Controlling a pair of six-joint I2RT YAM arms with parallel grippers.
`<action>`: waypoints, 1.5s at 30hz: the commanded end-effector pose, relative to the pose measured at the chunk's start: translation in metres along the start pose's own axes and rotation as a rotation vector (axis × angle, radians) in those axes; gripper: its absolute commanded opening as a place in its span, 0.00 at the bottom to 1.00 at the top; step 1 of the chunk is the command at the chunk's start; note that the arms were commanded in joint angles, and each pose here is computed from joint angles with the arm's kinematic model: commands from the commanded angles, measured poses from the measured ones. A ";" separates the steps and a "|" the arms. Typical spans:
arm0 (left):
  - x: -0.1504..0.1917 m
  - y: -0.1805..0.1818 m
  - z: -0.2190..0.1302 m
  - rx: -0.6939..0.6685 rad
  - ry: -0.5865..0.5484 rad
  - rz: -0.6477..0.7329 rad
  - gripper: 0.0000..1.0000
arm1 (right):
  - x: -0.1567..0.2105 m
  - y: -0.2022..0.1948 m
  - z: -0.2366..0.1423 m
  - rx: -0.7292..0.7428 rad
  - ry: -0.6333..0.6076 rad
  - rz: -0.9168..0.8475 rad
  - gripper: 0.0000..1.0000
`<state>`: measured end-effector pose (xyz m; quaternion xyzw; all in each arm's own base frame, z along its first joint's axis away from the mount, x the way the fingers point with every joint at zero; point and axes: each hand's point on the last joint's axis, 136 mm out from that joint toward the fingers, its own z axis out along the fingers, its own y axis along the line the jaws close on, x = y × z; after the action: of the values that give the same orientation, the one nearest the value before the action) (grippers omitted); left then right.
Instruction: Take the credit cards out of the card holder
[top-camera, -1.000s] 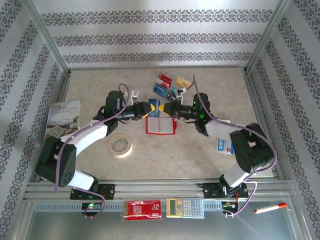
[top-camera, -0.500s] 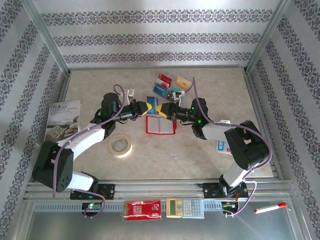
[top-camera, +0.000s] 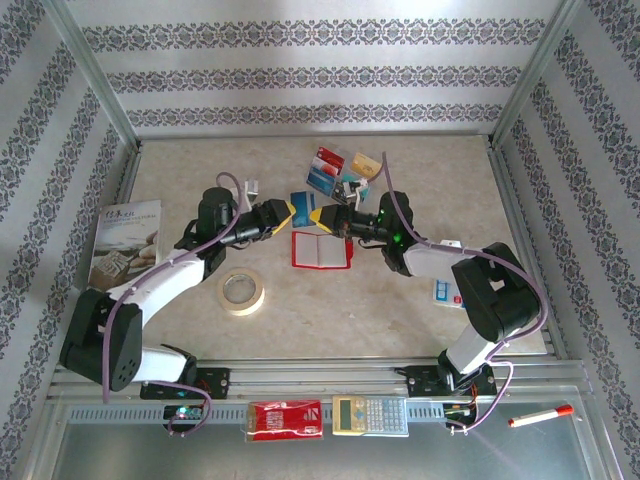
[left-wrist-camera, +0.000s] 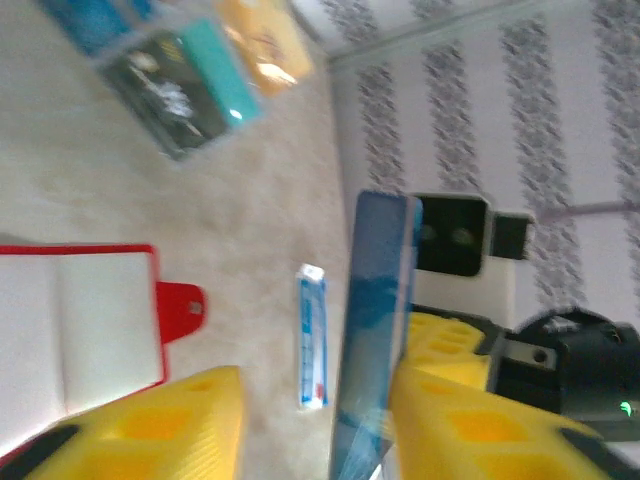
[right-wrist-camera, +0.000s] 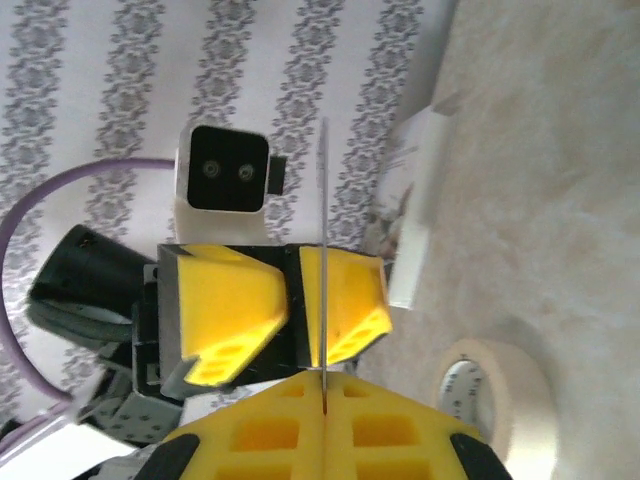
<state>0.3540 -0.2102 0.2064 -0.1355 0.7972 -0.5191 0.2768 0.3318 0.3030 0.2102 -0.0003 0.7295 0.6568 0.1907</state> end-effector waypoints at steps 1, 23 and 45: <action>-0.006 0.051 -0.025 -0.251 -0.062 0.016 0.62 | -0.012 -0.017 -0.006 0.151 0.012 -0.106 0.00; -0.002 0.086 -0.058 -0.448 0.056 0.101 1.00 | -0.129 -0.099 -0.005 0.857 0.354 -0.831 0.00; 0.003 0.086 -0.053 -0.435 0.103 0.083 1.00 | -0.184 -0.153 0.022 0.981 0.471 -1.038 0.00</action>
<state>0.3264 -0.1368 0.1408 -0.1364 0.9063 -0.3288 0.2277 0.5422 0.2646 0.1149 -0.3923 0.8662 0.0805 0.2989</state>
